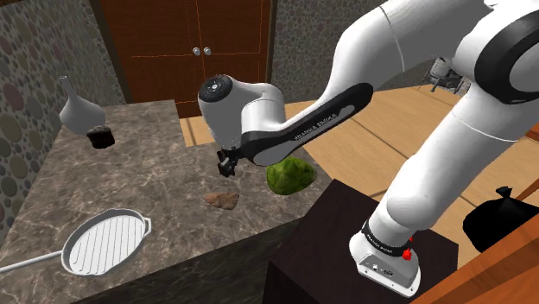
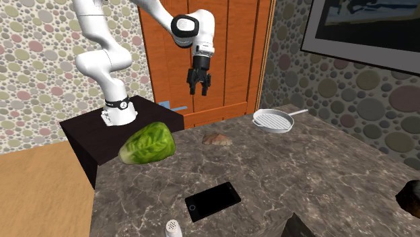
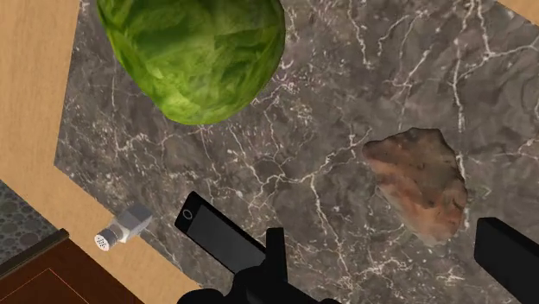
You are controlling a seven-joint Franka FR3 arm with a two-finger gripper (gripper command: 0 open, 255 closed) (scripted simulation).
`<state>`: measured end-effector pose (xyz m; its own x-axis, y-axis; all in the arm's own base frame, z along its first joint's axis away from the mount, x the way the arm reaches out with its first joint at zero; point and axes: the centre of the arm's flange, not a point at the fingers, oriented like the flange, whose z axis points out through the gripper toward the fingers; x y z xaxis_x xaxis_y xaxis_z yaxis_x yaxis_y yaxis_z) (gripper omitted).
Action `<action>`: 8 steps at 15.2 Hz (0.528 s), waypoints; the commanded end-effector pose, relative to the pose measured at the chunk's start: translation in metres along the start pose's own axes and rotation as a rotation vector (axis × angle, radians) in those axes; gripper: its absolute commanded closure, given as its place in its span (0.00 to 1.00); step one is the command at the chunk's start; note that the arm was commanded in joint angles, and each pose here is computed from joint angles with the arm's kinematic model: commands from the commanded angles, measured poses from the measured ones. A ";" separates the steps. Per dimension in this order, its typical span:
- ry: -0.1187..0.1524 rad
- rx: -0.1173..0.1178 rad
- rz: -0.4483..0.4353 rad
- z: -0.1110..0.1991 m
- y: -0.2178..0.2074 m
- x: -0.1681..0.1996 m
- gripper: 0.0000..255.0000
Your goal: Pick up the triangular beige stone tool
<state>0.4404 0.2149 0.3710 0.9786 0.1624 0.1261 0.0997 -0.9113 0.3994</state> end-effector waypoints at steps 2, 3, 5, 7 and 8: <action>0.023 -0.061 -0.039 0.024 -0.036 0.015 0.00; 0.029 -0.081 -0.052 0.034 -0.047 0.019 0.00; 0.041 -0.121 -0.077 0.053 -0.068 0.029 0.00; 0.053 -0.161 -0.102 0.072 -0.089 0.038 0.00; 0.059 -0.181 -0.115 0.083 -0.099 0.042 0.00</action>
<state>0.4842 0.2742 0.2780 0.9549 0.2712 0.1212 0.1631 -0.8196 0.5492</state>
